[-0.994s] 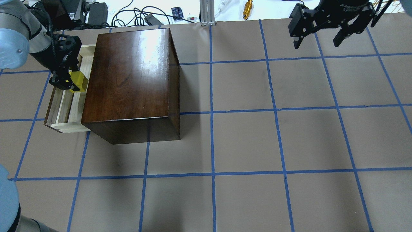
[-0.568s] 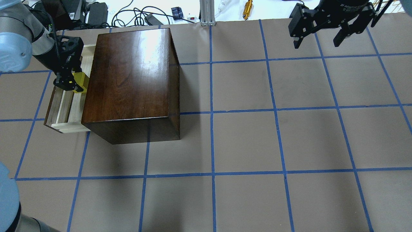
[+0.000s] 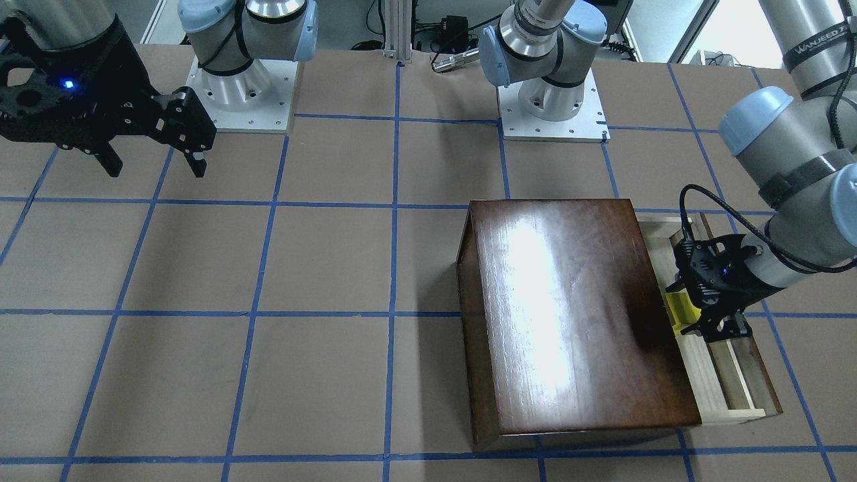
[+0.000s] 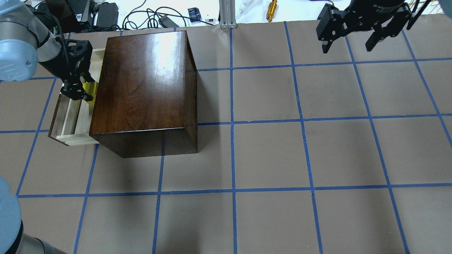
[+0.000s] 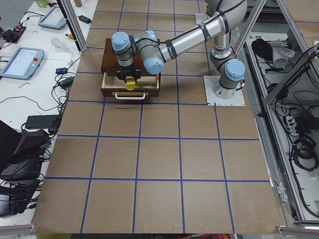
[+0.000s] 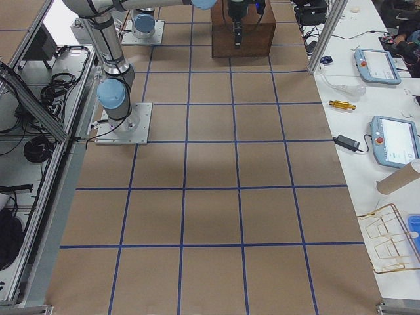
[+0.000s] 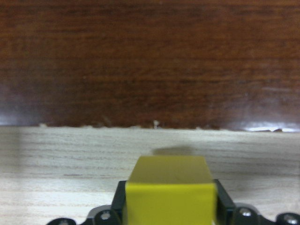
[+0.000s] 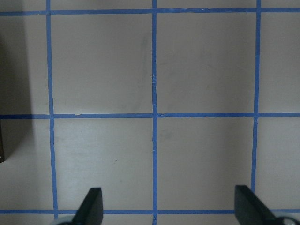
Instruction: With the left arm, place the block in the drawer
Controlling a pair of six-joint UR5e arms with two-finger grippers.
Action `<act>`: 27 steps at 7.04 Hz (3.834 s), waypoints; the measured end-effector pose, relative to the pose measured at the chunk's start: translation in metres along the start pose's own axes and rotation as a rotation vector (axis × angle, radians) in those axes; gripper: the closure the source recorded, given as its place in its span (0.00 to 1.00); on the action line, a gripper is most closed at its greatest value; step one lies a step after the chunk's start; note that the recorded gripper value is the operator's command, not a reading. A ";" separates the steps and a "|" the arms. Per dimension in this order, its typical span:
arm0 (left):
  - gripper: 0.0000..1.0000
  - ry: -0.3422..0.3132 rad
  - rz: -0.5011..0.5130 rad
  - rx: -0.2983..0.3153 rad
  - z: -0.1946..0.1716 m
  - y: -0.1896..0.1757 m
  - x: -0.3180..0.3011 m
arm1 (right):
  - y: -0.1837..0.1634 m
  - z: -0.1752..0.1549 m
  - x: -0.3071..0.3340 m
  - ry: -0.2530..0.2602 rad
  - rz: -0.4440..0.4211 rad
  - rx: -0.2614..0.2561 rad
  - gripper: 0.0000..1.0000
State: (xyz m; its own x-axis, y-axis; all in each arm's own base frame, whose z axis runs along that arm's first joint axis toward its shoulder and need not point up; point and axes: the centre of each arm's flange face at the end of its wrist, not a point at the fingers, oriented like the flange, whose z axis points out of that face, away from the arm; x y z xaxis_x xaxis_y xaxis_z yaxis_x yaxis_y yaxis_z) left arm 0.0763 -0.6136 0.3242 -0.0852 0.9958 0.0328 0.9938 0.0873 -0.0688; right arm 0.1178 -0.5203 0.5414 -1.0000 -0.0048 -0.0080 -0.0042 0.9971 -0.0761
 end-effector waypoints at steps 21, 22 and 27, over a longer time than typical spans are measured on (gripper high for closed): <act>0.11 -0.146 -1.534 0.004 -0.148 -0.214 0.109 | 0.000 0.000 0.000 0.001 0.001 0.001 0.00; 0.11 -0.154 -1.535 -0.003 -0.149 -0.212 0.109 | 0.000 0.000 0.000 0.000 0.001 0.000 0.00; 0.09 -0.155 -1.531 -0.002 -0.151 -0.212 0.110 | 0.000 0.000 0.000 0.001 0.001 0.000 0.00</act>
State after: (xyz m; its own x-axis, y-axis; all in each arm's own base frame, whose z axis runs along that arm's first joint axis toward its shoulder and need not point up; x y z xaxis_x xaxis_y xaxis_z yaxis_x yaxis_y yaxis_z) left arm -0.1331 -0.5270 0.4929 -0.9981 -0.0520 -0.0323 -0.0498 0.9966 -0.0662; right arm 0.1174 -0.5203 0.5415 -1.0000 -0.0040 -0.0074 -0.0034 0.9971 -0.0763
